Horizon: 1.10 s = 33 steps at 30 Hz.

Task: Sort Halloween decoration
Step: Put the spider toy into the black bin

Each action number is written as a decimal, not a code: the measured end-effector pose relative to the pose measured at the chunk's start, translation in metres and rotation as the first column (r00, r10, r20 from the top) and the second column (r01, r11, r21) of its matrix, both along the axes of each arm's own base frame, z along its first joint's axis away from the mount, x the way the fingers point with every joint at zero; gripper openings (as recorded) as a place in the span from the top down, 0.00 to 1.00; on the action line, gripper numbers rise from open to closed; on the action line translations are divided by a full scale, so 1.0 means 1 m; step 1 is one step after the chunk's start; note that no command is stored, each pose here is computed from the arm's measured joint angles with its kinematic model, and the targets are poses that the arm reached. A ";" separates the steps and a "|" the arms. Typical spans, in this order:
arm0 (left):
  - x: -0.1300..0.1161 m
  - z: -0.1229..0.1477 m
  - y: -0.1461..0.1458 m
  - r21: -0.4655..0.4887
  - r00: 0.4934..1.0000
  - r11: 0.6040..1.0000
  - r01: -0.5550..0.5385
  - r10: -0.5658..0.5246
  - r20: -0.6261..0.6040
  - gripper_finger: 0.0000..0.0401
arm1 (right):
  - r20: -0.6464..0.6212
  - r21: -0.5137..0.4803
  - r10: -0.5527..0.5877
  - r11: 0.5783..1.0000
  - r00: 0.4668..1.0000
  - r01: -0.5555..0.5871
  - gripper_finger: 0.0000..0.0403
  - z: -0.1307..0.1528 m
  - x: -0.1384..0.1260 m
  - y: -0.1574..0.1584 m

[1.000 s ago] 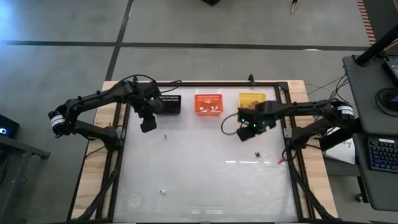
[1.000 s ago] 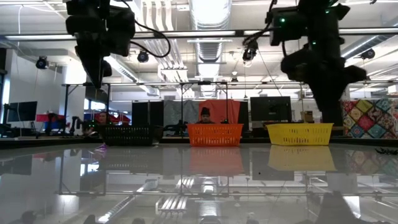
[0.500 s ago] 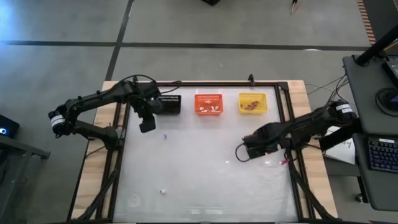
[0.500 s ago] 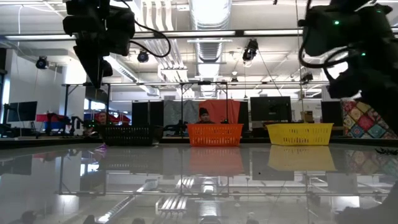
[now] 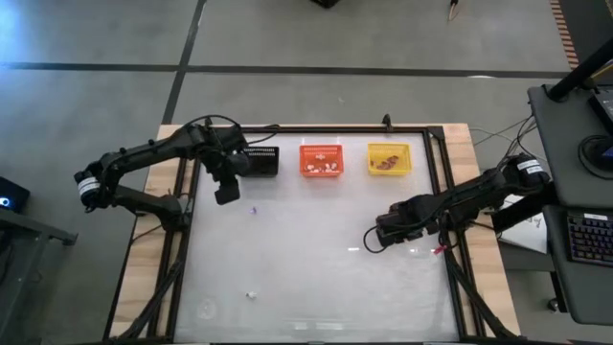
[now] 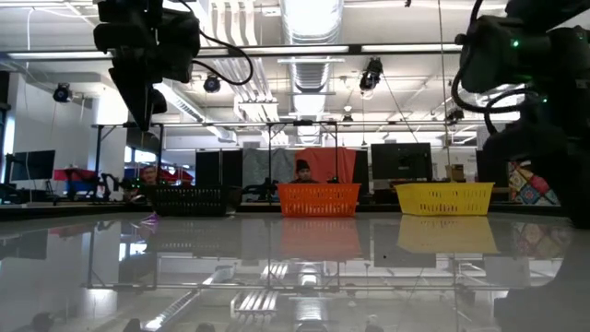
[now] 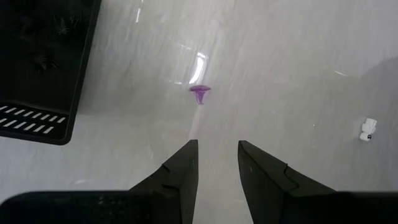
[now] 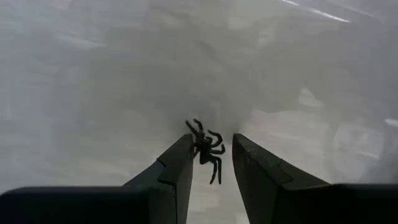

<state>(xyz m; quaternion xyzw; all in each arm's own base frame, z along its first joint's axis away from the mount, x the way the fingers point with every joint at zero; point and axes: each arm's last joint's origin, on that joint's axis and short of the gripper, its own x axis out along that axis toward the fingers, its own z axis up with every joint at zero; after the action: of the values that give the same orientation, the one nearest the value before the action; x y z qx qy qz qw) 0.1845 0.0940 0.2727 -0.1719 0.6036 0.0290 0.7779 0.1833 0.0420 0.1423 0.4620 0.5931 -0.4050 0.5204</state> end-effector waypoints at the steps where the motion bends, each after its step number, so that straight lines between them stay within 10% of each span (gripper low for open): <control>1: 0.000 0.000 0.000 0.000 1.000 1.000 0.000 0.000 0.000 0.76 | 0.006 0.002 -0.001 1.000 1.000 0.001 0.74 -0.002 0.000 0.000; 21: 0.000 0.000 0.000 0.001 1.000 1.000 0.001 -0.001 0.001 0.76 | 0.088 0.009 0.023 1.000 0.996 -0.024 0.97 0.000 0.007 0.001; 33: 0.001 0.000 0.001 0.025 0.998 0.998 0.063 -0.064 0.019 0.76 | 0.383 -0.169 0.085 0.985 0.920 -0.021 0.98 0.050 0.057 -0.019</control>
<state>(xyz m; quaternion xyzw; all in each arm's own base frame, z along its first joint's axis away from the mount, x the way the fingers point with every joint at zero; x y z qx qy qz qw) 0.1852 0.0947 0.2729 -0.1432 0.6008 0.0101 0.7864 0.2406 0.0226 0.1921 0.4732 0.4556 -0.3376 0.6742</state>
